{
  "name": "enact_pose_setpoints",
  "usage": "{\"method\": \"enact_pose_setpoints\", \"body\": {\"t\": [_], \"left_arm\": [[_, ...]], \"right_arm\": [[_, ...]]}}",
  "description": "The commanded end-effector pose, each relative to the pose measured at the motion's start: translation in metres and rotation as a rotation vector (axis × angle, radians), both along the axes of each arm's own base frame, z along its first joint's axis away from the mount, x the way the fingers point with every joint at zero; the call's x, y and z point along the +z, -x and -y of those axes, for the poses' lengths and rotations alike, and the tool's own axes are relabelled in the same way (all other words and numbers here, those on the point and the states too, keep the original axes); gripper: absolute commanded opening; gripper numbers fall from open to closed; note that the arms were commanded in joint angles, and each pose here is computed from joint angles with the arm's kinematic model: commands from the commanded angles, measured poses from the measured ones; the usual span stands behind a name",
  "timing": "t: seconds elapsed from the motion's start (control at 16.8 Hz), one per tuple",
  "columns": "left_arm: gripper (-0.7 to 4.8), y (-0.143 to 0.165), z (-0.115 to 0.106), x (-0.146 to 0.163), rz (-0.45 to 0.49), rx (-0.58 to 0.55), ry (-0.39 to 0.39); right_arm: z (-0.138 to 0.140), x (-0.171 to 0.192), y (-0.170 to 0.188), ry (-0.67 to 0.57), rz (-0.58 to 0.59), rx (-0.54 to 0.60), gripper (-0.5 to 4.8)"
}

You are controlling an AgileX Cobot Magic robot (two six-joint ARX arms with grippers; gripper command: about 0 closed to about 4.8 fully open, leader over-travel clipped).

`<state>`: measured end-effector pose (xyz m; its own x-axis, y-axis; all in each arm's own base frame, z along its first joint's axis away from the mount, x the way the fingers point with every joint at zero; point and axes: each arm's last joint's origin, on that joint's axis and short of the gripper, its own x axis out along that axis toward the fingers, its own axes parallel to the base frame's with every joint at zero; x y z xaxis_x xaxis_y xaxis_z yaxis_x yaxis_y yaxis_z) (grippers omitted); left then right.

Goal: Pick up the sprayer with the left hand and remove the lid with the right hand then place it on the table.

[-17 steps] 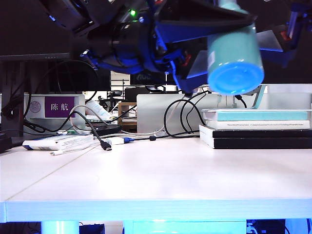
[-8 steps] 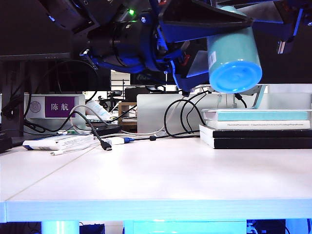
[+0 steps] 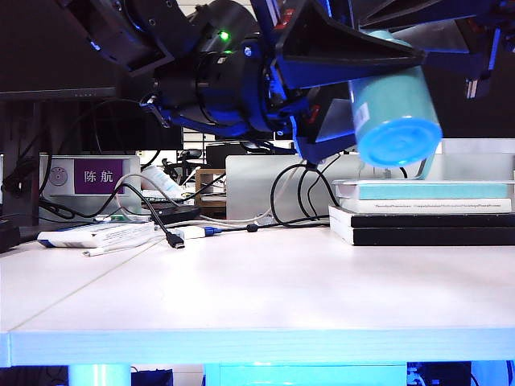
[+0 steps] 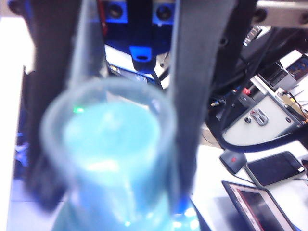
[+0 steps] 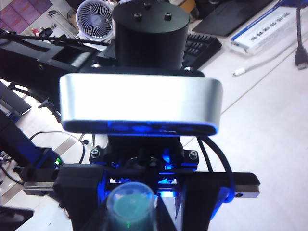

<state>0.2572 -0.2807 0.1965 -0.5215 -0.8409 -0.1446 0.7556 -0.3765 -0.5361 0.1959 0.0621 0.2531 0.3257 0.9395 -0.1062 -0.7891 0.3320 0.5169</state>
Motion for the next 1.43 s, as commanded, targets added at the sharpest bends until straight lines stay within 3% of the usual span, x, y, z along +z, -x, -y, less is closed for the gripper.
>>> {"method": "enact_pose_setpoints", "body": {"t": [0.06,0.24,0.48,0.54,0.59,0.89,1.01,1.13,1.43], "left_arm": [[-0.06,-0.015,-0.023,-0.010,-0.091,0.028,-0.033],[-0.06,-0.035,-0.051,-0.004,-0.114,0.081,-0.003],[-0.06,-0.029,-0.042,0.000,-0.085,0.055,0.012],[-0.06,-0.054,-0.054,0.003,0.169,0.374,-0.047],[-0.06,-0.059,-0.057,0.001,0.254,0.480,-0.104],[-0.06,-0.066,-0.058,-0.004,0.538,0.693,-0.245],[-0.06,-0.067,-0.059,-0.007,0.616,0.787,-0.262],[-0.06,-0.066,-0.061,-0.012,0.649,0.855,-0.223],[-0.06,-0.043,-0.080,-0.038,0.715,0.958,-0.033]], "right_arm": [[0.017,0.019,-0.010,-0.005,0.162,-0.208,-0.05],[0.018,0.019,-0.010,-0.004,0.164,-0.215,-0.05],[0.018,0.023,-0.011,-0.014,0.196,-0.235,-0.05],[0.024,0.011,-0.018,0.083,0.145,-0.460,-0.05],[0.024,0.004,-0.021,0.123,0.119,-0.487,-0.05],[0.020,-0.026,-0.036,0.258,0.016,-0.599,-0.05],[0.017,-0.040,-0.044,0.277,-0.010,-0.605,-0.05],[0.016,-0.055,-0.053,0.306,-0.038,-0.641,-0.05],[0.015,-0.078,-0.071,0.316,-0.034,-0.668,-0.05]]}}
